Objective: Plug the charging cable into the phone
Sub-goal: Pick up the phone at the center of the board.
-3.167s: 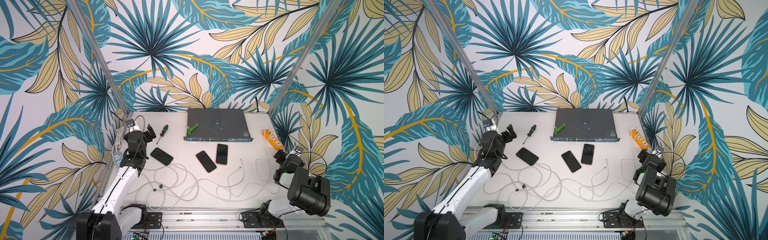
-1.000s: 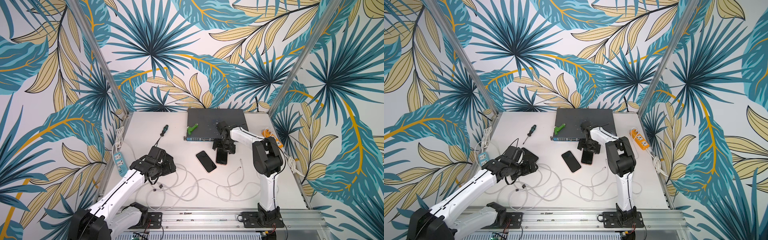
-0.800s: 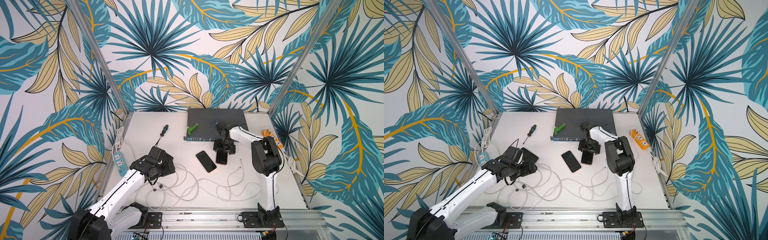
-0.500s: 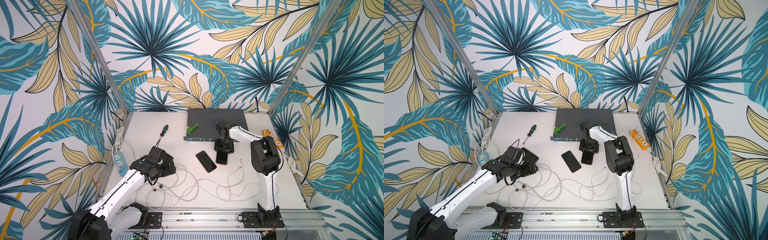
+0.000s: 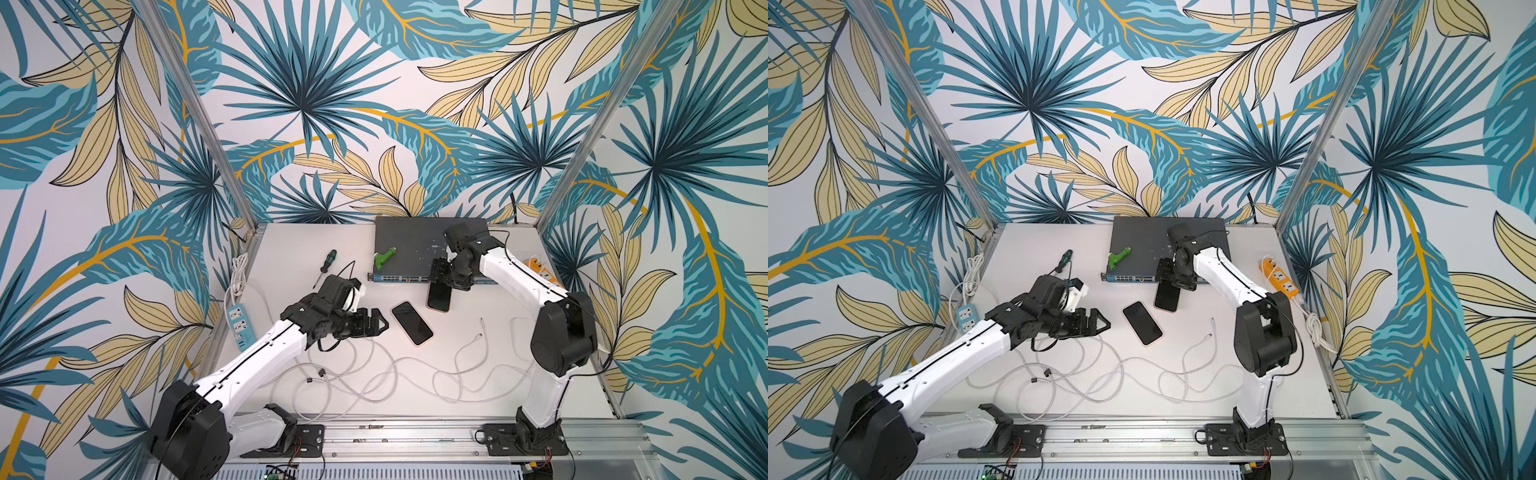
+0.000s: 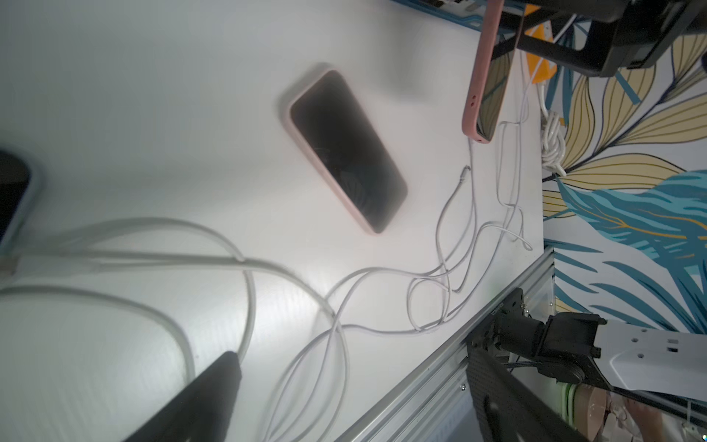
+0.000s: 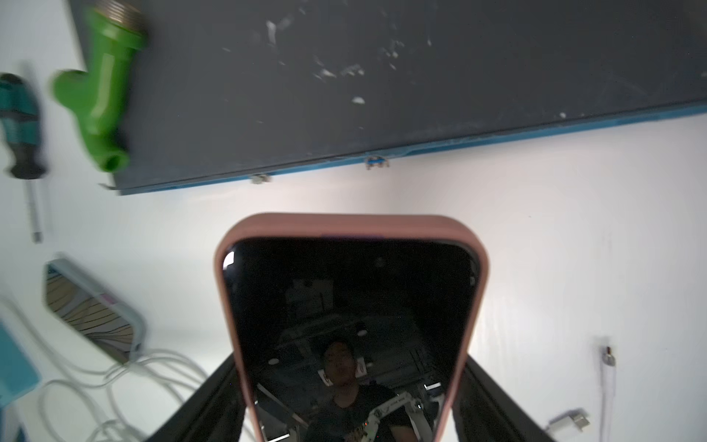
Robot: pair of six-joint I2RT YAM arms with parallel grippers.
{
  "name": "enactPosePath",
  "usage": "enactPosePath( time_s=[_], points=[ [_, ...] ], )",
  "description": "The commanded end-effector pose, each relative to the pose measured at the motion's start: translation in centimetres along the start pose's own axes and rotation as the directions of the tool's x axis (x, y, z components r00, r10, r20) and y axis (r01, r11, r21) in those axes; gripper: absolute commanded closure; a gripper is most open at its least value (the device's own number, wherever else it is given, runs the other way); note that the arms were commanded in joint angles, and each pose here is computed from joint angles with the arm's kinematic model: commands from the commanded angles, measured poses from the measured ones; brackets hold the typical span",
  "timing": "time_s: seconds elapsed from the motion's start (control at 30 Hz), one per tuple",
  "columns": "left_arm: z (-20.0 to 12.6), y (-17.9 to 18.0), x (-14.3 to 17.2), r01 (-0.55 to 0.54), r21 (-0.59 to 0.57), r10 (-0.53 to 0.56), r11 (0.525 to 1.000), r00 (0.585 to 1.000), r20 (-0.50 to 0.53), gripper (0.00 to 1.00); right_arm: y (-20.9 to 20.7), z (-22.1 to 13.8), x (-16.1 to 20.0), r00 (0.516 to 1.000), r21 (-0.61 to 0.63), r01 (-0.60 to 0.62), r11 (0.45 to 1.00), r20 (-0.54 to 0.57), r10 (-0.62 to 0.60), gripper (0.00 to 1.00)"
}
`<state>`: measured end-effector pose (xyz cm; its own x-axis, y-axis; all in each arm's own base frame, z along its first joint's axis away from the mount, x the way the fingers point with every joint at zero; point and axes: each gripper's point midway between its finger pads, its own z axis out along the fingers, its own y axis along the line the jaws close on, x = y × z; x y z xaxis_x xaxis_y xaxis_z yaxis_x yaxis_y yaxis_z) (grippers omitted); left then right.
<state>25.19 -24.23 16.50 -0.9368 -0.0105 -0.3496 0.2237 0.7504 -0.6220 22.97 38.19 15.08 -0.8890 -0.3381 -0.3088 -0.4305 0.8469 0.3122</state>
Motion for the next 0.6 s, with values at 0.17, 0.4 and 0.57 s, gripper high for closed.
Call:
enactPosePath(
  time_s=[0.17,0.4,0.57],
  points=[
    [2.6,-9.5,-4.8,-0.307,0.171,0.290,0.936,0.950,0.119,0.10,3.4,-2.5,2.7,0.999,-0.172,-0.009,0.985,-0.032,0.004,0.41],
    [6.2,-9.8,-5.8,-0.348,0.200,0.335,0.916,0.937,0.096,0.19,4.0,-3.9,4.3,0.999,-0.243,-0.023,0.970,-0.032,0.015,0.41],
    [7.5,-10.0,-6.3,-0.352,0.224,0.337,0.909,0.936,0.104,0.23,4.6,-4.9,4.8,1.000,-0.299,-0.027,0.954,-0.023,0.021,0.41]
  ],
)
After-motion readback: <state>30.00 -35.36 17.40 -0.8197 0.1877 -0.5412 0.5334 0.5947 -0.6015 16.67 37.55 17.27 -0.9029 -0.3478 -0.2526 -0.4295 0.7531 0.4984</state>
